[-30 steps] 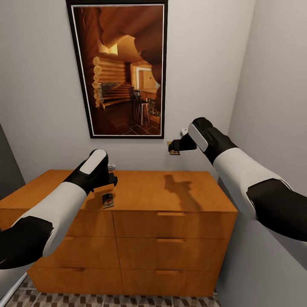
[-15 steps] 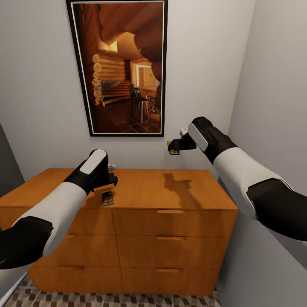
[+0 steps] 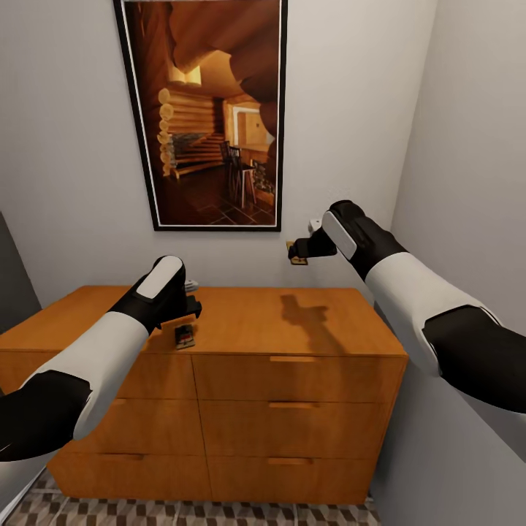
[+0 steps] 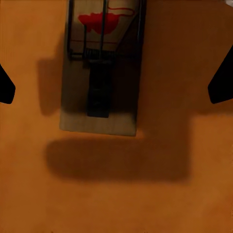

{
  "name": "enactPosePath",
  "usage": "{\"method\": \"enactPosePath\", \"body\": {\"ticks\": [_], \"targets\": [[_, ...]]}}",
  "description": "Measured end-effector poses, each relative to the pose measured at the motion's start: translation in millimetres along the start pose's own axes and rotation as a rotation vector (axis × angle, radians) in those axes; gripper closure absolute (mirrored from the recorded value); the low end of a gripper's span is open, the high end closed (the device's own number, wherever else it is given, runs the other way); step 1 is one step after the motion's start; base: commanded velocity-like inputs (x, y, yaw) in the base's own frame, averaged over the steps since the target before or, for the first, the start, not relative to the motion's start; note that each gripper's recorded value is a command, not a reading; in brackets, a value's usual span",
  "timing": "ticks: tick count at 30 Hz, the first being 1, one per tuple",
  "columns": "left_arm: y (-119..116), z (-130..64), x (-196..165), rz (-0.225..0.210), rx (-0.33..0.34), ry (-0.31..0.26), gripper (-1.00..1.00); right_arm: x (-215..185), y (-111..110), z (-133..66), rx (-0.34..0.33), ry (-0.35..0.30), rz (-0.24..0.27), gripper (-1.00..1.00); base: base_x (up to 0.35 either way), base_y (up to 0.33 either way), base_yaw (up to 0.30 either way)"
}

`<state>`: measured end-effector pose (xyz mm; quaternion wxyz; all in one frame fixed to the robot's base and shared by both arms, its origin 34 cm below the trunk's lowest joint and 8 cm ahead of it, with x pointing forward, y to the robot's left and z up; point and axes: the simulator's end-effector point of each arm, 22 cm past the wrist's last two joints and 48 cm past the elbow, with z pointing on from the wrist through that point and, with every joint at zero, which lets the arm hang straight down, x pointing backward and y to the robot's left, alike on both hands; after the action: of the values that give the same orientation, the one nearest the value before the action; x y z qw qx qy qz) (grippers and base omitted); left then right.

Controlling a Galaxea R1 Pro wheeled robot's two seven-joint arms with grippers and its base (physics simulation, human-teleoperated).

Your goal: Take the four mousetraps from the cabinet in the bathroom and place them on the bathroom floor. Make sure all four end up on the same floor surface, and ensure that at least two of them are either under or directly next to the same bathroom sink.

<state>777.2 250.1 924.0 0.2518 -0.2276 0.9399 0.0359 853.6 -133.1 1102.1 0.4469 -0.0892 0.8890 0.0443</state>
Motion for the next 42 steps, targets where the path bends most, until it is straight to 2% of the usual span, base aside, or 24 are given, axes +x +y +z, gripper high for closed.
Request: {"method": "enactPosePath", "body": {"ticks": [9,17,23,42], "targets": [[1,9.4,6,-0.010,0.002,-0.002,-1.00,10,0,5.6,0.000,0.000,0.001,1.00,0.000,0.000,0.000],[0,9.4,6,-0.017,0.004,-0.004,-1.00,6,1,3.4,0.000,-0.004,0.000,1.00,0.000,0.000,0.000],[2,19.0,13,-0.021,0.004,-0.005,-1.00,12,2,6.3,0.000,-0.010,0.000,1.00,0.000,0.000,0.000],[2,18.8,12,-0.027,0.003,-0.008,-1.00,11,3,5.6,0.001,-0.010,-0.002,1.00,0.000,0.000,0.000]]}}
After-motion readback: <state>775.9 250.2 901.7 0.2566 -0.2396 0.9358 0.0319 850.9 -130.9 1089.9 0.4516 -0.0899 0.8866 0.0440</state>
